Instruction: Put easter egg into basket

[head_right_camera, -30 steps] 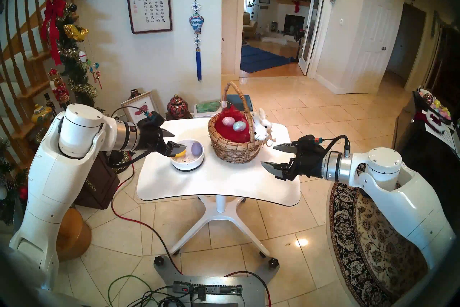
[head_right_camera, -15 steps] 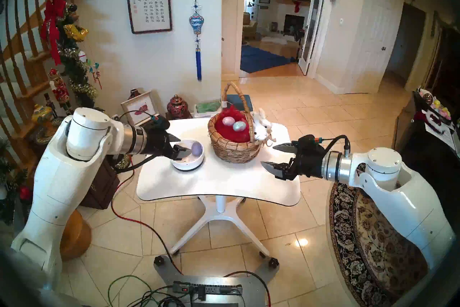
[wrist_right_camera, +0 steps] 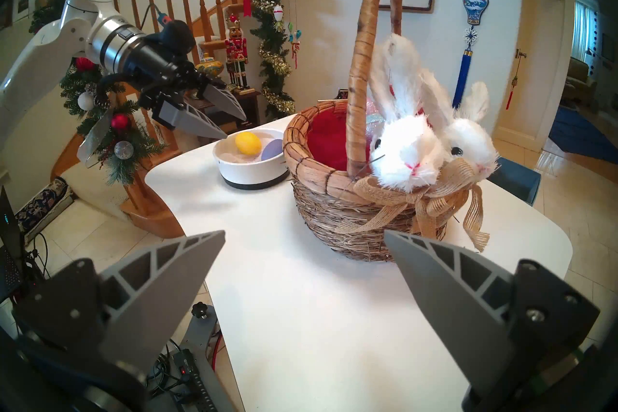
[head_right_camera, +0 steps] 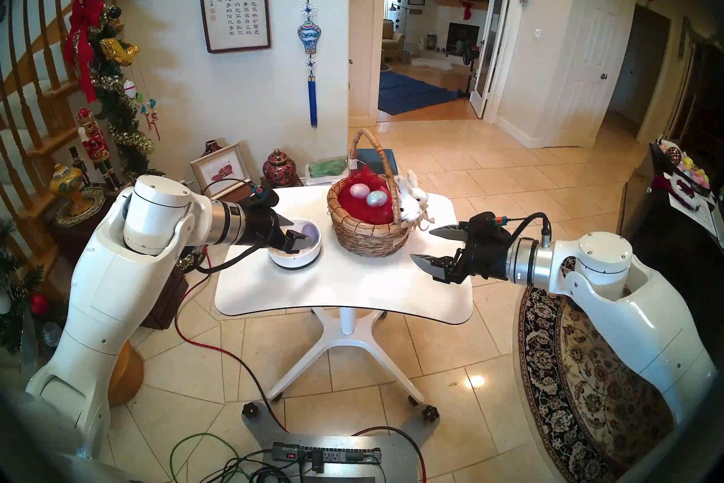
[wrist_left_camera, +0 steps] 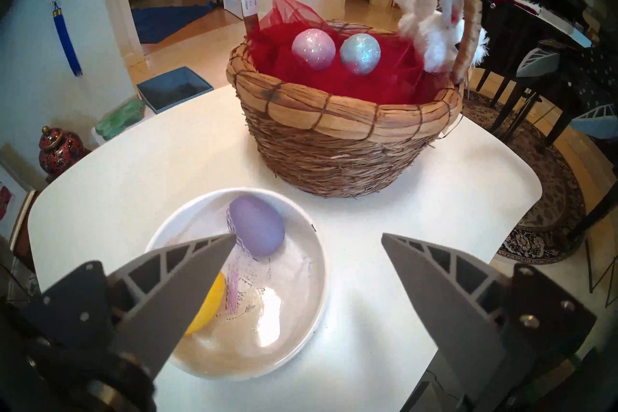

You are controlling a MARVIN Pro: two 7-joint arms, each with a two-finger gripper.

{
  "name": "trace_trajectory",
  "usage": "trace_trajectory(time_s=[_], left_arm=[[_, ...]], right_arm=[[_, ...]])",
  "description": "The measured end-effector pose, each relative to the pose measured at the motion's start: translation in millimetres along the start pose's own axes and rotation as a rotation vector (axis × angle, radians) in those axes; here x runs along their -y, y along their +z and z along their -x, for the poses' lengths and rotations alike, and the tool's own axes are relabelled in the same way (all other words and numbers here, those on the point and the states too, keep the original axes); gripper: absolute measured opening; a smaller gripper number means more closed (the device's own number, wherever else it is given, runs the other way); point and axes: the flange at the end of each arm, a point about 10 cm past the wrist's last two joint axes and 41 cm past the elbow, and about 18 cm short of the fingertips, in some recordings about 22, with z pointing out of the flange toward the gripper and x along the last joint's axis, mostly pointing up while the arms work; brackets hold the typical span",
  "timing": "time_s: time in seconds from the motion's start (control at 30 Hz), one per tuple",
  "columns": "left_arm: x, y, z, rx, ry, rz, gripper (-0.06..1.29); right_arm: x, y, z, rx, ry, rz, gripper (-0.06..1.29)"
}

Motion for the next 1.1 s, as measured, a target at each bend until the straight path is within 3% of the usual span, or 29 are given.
trace_trajectory(time_s=[0.63, 1.1], left_arm=[[5.7, 18.4, 7.5, 0.037, -0.046, 0.052, 1.18], [12.4, 26.6, 9.6, 0.064, -0.053, 0.030, 1.18]], right_arm=[[0.0, 0.0, 0.0, 0.000, 0.000, 0.000, 1.24], [0.0, 0.0, 0.0, 0.000, 0.000, 0.000, 1.24]])
